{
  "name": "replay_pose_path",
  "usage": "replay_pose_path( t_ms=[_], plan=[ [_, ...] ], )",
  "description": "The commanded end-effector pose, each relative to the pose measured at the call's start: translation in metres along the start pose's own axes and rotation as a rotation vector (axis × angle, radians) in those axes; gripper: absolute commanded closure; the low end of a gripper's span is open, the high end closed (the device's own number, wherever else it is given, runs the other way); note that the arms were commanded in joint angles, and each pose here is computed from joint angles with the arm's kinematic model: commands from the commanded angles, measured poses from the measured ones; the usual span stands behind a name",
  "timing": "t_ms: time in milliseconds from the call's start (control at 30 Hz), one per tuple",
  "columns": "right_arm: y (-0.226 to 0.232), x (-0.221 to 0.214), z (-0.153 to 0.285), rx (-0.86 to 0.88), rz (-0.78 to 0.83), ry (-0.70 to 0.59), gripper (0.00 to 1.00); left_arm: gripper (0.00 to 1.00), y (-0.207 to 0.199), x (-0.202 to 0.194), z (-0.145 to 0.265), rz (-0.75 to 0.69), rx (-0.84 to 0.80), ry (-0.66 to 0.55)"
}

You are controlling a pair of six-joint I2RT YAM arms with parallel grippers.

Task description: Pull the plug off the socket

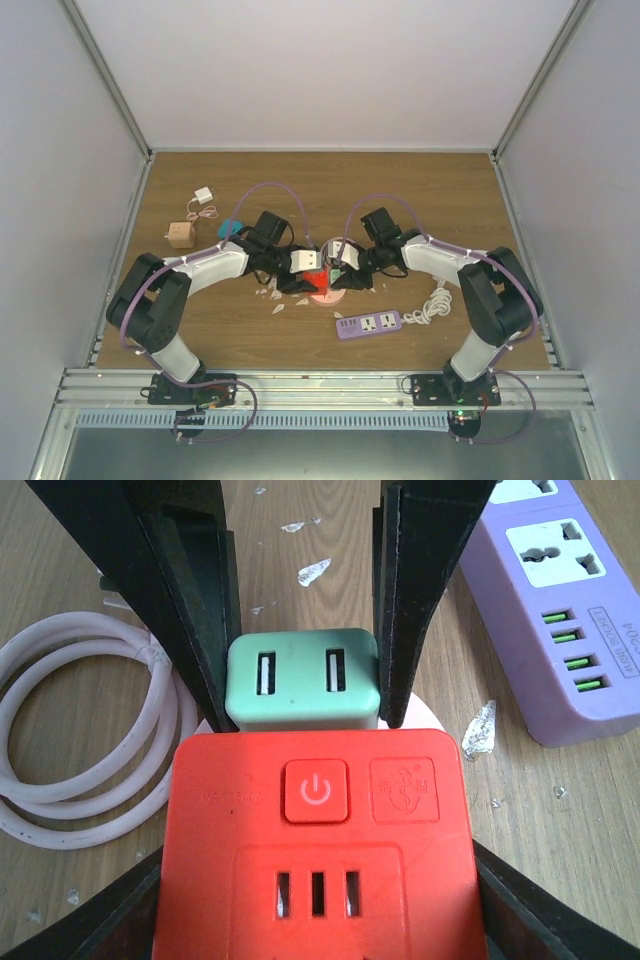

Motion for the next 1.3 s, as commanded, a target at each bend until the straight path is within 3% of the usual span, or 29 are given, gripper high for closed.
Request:
replay_pose_path(
  t_ms=[0, 733, 1267],
  plan=[
    [-0.003, 0.040, 0.019, -0.021, 0.065, -0.169, 0.87, 0.64, -0.006, -0.022, -0.016, 0.014, -0.008, 0.107],
    [-0.005, 0.047, 0.040, -0.062, 0.094, -0.233, 0.90, 0.70, -0.005, -0.029, -0.027, 0.030, -0.012, 0.190],
    [-0.021, 0.047, 0.046, 0.022, -0.050, -0.300, 0.90, 0.72, -0.004, -0.036, -0.032, 0.025, 0.014, 0.252]
  ],
)
Point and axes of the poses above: each gripper's point midway between its finger pads, its own z axis back along the fingers, its own y axis along the line the jaws close on, x = y × z, the point moved 7 cm from there along z, back along the fingers, and after that the axes turned 8 degrees about z, right-handed, at the moved point
